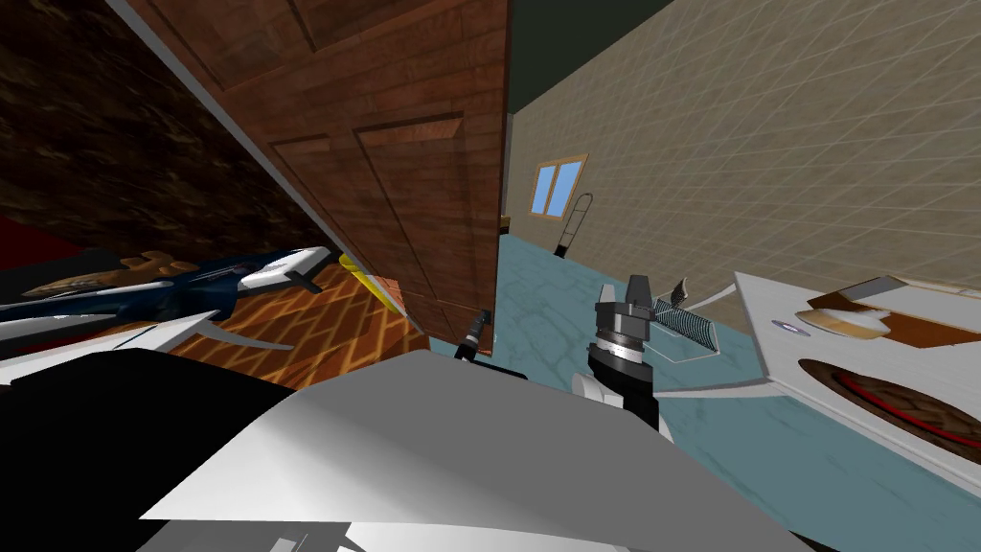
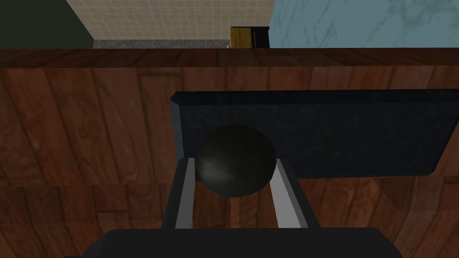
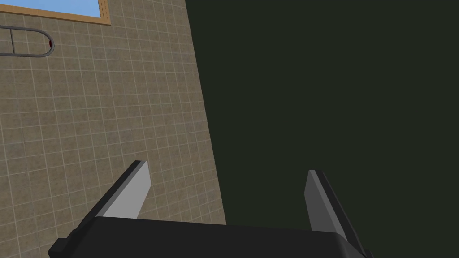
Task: Push the door open
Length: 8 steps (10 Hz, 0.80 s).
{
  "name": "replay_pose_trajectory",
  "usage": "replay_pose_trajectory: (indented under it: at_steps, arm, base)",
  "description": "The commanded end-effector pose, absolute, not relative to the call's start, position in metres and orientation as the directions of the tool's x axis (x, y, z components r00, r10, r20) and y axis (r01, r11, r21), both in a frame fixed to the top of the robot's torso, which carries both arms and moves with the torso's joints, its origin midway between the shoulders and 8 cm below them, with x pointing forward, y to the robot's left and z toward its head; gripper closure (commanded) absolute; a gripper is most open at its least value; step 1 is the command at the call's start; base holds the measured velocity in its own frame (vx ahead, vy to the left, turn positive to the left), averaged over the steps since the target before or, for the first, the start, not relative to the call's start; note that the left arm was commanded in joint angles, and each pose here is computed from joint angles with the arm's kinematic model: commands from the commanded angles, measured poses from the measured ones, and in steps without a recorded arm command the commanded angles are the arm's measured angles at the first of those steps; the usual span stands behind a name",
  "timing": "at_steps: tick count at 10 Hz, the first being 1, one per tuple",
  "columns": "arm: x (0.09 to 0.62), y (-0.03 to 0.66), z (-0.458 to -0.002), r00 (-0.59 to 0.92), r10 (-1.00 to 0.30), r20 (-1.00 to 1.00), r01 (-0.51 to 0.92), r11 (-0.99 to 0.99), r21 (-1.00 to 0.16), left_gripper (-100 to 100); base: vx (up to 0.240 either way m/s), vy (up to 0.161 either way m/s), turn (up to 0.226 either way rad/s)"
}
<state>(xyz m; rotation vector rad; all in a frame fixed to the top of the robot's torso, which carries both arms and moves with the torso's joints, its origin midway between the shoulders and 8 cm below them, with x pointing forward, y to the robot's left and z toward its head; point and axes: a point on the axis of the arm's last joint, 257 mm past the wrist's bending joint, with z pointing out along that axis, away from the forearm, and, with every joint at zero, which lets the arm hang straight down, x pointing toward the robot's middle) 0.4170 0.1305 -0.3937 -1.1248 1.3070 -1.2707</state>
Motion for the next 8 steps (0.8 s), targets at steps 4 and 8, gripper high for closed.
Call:
replay_pose_trajectory:
  at_steps: [4, 8]
  arm:
    - [0.418, 0.149, -0.398, -0.093, -0.994, -0.05, -0.003, 0.051, -0.999, 100]
    - [0.423, 0.175, -0.397, -0.043, -0.997, -0.062, -0.003, 0.062, -0.998, 100]
  base:
    - [0.013, -0.02, 0.012]
    - [0.163, -0.098, 0.073]
